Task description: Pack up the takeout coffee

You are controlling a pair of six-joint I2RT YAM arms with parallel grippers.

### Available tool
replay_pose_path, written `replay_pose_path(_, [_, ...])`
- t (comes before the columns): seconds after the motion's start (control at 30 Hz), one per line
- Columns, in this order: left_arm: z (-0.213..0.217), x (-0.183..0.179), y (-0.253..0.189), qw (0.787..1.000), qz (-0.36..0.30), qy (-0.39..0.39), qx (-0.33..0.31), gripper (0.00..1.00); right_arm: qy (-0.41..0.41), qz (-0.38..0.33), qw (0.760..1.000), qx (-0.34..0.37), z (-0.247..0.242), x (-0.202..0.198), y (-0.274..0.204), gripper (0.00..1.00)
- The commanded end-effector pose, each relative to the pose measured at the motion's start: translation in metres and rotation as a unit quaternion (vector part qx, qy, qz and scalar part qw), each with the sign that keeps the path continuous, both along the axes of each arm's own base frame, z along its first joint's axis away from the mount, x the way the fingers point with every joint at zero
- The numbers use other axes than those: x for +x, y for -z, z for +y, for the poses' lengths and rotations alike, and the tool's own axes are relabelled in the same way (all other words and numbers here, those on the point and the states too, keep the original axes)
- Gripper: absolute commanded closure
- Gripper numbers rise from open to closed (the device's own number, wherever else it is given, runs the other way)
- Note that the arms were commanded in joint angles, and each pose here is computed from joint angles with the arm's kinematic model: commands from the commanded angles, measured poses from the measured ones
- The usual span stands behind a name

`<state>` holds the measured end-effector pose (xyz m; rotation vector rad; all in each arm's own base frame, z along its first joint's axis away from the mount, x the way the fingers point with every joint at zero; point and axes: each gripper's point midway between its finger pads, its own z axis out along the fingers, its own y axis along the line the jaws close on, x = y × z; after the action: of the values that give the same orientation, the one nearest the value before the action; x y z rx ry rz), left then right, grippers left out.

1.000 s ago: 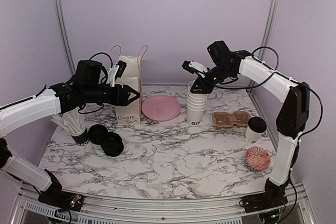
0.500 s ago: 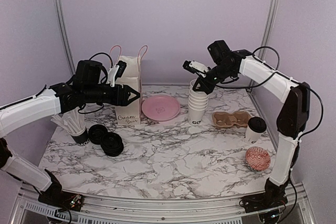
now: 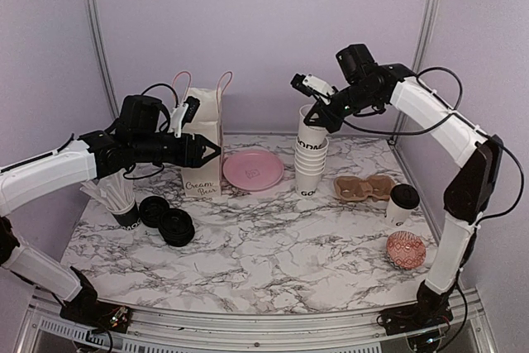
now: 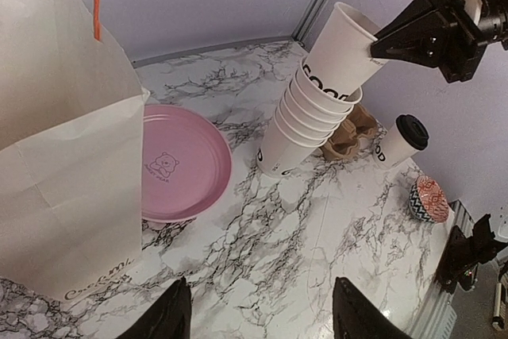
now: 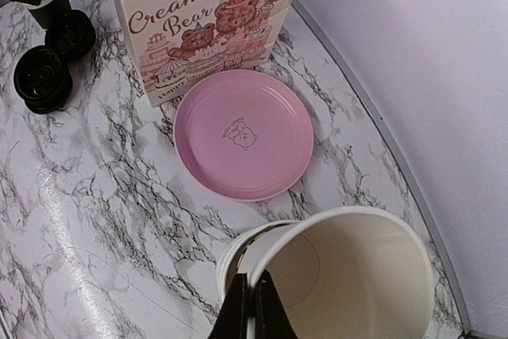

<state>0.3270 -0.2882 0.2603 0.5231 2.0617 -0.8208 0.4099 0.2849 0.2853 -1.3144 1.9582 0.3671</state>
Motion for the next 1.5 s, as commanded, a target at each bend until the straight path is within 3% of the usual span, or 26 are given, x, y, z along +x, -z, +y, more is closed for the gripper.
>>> replay_pose_path(0.0, [-0.001,0.004,-0.007,1.000,-0.003,0.000,-0.002,0.40,-0.022,-0.053,0.998,0.035,-0.001,-0.026,-0.062,1.00])
replay_pose_path(0.27, [0.002,0.003,-0.007,1.000,-0.013,0.008,0.026,0.41,-0.047,-0.089,0.993,0.065,-0.009,-0.056,-0.106,1.00])
replay_pose_path(0.4, [0.002,-0.001,0.000,0.997,-0.004,0.011,0.079,0.43,-0.121,-0.072,0.985,0.096,0.000,-0.094,-0.109,1.00])
replay_pose_path(0.57, [0.009,-0.021,0.009,0.982,0.004,-0.011,0.190,0.41,-0.195,-0.043,0.979,0.043,0.020,-0.141,-0.043,1.00])
replay_pose_path(0.87, [0.068,-0.062,0.071,0.953,0.115,-0.088,0.265,0.47,-0.308,-0.028,0.951,-0.023,0.051,-0.219,0.060,1.00])
replay_pose_path(1.0, [0.079,-0.067,0.092,0.940,0.141,-0.102,0.294,0.49,-0.327,-0.023,0.944,-0.043,0.062,-0.230,0.088,1.00])
replay_pose_path(1.27, [0.059,-0.088,0.129,0.926,0.175,-0.011,0.334,0.46,-0.331,-0.013,0.943,-0.030,0.070,-0.236,0.108,1.00])
replay_pose_path(1.47, [0.053,-0.093,0.149,0.911,0.194,0.011,0.364,0.49,-0.327,-0.017,0.944,-0.032,0.079,-0.237,0.120,1.00])
